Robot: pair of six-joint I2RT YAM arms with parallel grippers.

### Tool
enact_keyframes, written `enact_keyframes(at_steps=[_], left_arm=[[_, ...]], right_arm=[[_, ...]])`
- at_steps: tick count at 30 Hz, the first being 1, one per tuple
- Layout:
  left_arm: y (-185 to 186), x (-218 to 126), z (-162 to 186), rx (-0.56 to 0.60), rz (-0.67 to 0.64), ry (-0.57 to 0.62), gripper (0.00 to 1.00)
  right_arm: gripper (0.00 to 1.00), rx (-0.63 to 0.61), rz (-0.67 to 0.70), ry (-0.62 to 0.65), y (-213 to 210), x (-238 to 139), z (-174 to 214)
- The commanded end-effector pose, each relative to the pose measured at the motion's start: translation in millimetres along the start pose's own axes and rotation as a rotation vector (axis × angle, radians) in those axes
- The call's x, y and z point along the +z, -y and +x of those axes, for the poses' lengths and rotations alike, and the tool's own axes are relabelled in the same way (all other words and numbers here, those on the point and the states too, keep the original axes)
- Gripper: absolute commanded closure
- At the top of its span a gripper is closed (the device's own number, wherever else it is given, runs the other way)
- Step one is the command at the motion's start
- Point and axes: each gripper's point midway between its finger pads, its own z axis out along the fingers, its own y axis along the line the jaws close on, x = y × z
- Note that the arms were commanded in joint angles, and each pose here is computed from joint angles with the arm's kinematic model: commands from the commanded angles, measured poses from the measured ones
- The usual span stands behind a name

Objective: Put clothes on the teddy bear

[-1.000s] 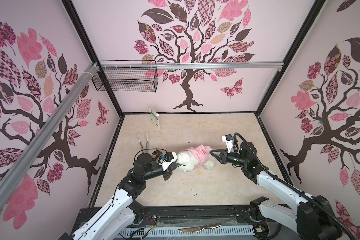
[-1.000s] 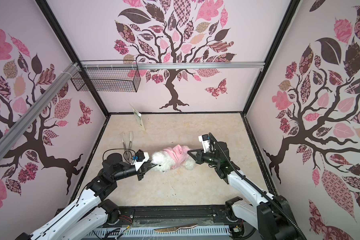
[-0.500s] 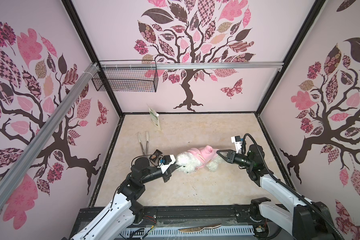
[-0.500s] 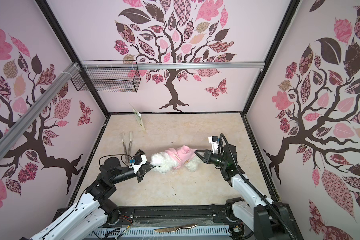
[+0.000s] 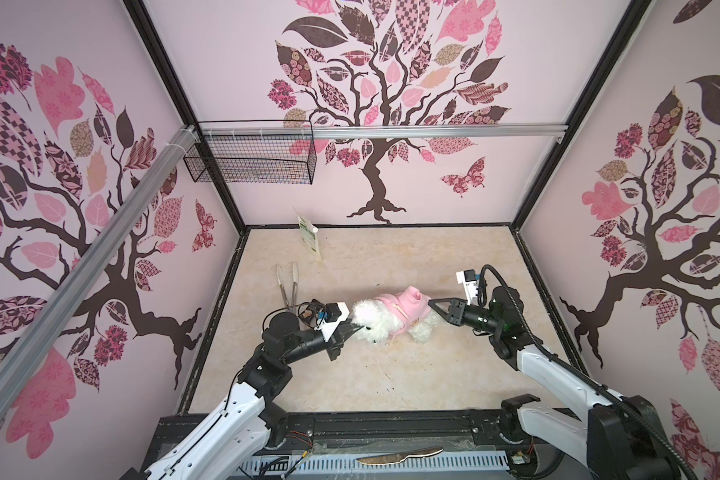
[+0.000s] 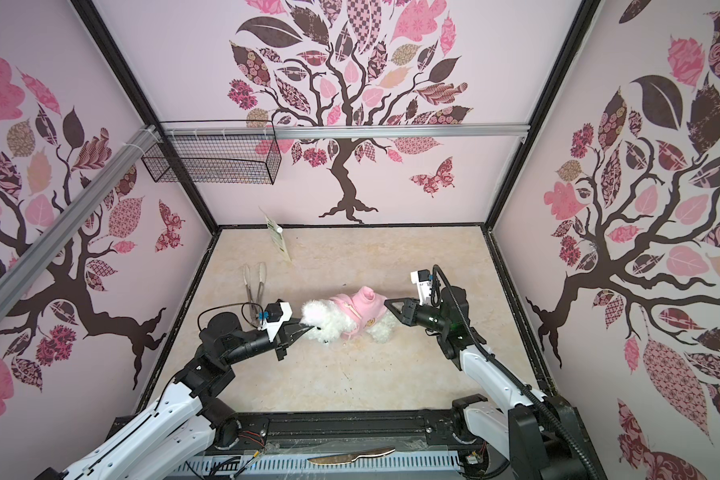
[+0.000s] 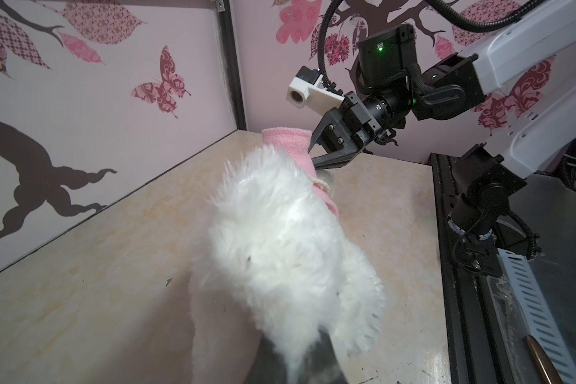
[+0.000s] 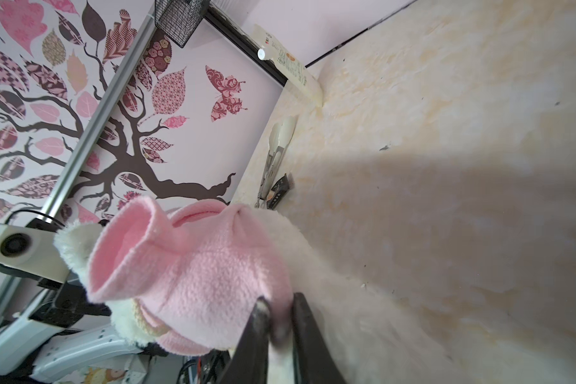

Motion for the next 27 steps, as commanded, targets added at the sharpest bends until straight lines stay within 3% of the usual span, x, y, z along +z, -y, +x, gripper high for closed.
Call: enact_keyframes(at_steps=[1, 5, 8, 15, 20, 27], left_arm=[[-4, -2, -19, -0.033, -0.02, 0.072, 1.0], [-11, -1, -8, -0.147, -0.062, 0.008, 1.0], [-23, 2, -6, -0.343, -0.117, -0.006, 1.0], [-44, 21, 33, -0.982, -0.247, -0.142, 1.0], [-50, 46, 55, -1.157, -0.256, -0.232, 0.99], [-85, 49, 96, -1.198, -0.397, -0.287, 0.6]], right_arm=[[0.7, -0.137, 0.13, 0.089, 6, -11, -22], [0.61, -0.255, 0.177, 0.178, -6, -29, -38], [0.58, -0.277, 0.173, 0.205, -13, -35, -40], [0.57, -0.239, 0.159, 0.163, -6, -26, -26], [0.56, -0.217, 0.177, 0.071, 6, -6, -3], [0.56, -0.096, 0.227, -0.098, 42, 16, 40]])
